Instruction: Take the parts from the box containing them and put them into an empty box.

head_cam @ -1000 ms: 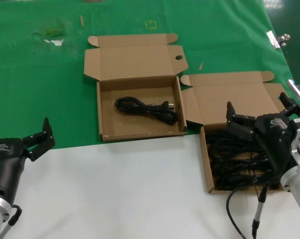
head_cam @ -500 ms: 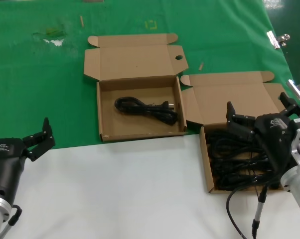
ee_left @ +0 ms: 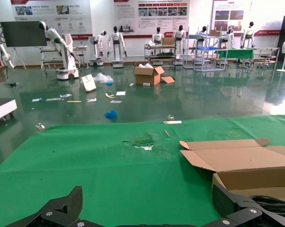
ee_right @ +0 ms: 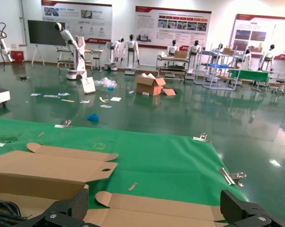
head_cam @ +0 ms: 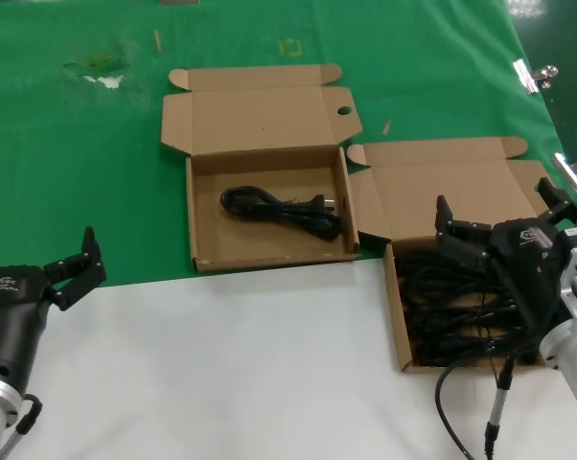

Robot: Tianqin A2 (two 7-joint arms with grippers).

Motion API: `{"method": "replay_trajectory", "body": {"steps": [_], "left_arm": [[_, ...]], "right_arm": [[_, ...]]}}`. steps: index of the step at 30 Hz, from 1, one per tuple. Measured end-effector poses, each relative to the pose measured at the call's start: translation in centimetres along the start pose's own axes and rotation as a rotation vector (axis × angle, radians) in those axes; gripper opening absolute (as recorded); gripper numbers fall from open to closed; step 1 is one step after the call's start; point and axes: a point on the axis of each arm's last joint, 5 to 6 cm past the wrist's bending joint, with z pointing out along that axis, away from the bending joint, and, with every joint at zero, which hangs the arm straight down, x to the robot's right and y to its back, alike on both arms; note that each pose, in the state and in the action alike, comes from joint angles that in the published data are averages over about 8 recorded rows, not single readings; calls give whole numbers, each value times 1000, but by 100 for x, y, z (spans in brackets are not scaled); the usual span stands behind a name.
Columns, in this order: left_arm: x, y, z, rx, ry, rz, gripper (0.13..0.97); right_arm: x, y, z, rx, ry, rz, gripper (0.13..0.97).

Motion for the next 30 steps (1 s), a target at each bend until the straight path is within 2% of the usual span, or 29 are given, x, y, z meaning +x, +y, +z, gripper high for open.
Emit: {"method": "replay_trajectory", "body": {"steps": [30], "left_arm": [[0,0,0,0,0,0,966]], "right_arm": [[0,0,0,0,0,0,966]]}}
